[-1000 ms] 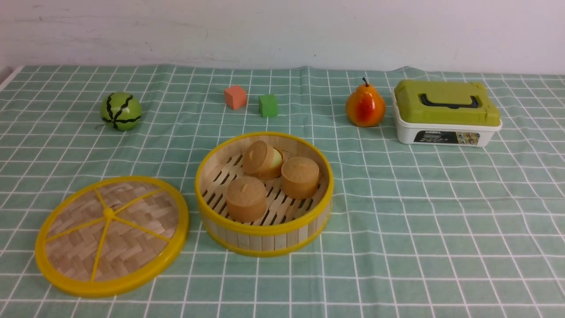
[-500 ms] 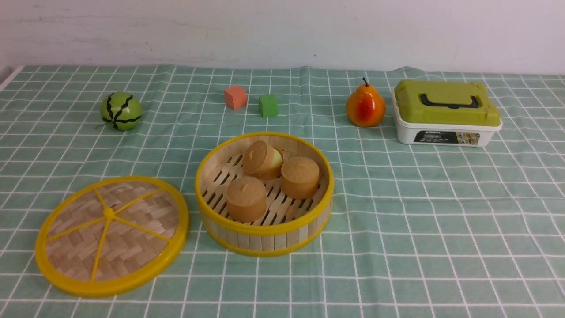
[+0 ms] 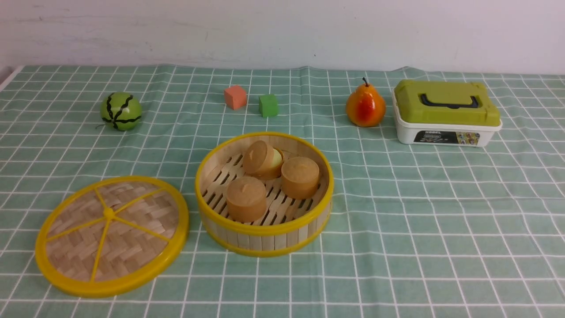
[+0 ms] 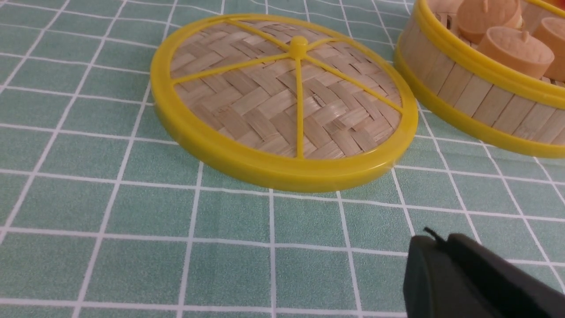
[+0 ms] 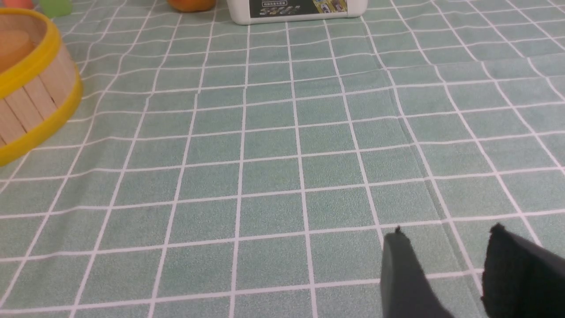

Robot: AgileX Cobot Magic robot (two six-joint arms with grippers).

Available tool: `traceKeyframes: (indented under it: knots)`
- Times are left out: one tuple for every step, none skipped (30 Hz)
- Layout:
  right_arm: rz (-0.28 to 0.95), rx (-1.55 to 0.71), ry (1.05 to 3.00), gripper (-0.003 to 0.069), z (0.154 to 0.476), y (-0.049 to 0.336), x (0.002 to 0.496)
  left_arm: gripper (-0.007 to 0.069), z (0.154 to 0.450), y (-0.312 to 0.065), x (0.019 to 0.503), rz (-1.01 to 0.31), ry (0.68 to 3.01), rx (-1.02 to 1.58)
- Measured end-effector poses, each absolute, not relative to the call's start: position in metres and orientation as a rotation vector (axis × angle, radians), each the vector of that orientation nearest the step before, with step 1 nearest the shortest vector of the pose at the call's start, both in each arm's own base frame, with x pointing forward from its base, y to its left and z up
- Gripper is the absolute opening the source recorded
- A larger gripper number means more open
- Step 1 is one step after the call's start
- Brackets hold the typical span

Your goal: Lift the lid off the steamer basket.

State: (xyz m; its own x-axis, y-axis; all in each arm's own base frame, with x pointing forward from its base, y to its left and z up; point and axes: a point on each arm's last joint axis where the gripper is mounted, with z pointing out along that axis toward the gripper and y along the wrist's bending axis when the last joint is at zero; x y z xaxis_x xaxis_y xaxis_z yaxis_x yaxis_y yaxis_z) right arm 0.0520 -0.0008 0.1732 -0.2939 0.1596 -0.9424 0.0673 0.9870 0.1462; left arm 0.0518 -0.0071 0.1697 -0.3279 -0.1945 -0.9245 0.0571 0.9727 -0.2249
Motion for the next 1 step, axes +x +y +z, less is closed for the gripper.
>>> traceKeyframes:
  knots:
    - [0.091, 0.164, 1.870, 0.0241, 0.1732, -0.0008, 0.0520, 0.0029, 0.1697, -0.0071, 0.0518, -0.255, 1.889, -0.100]
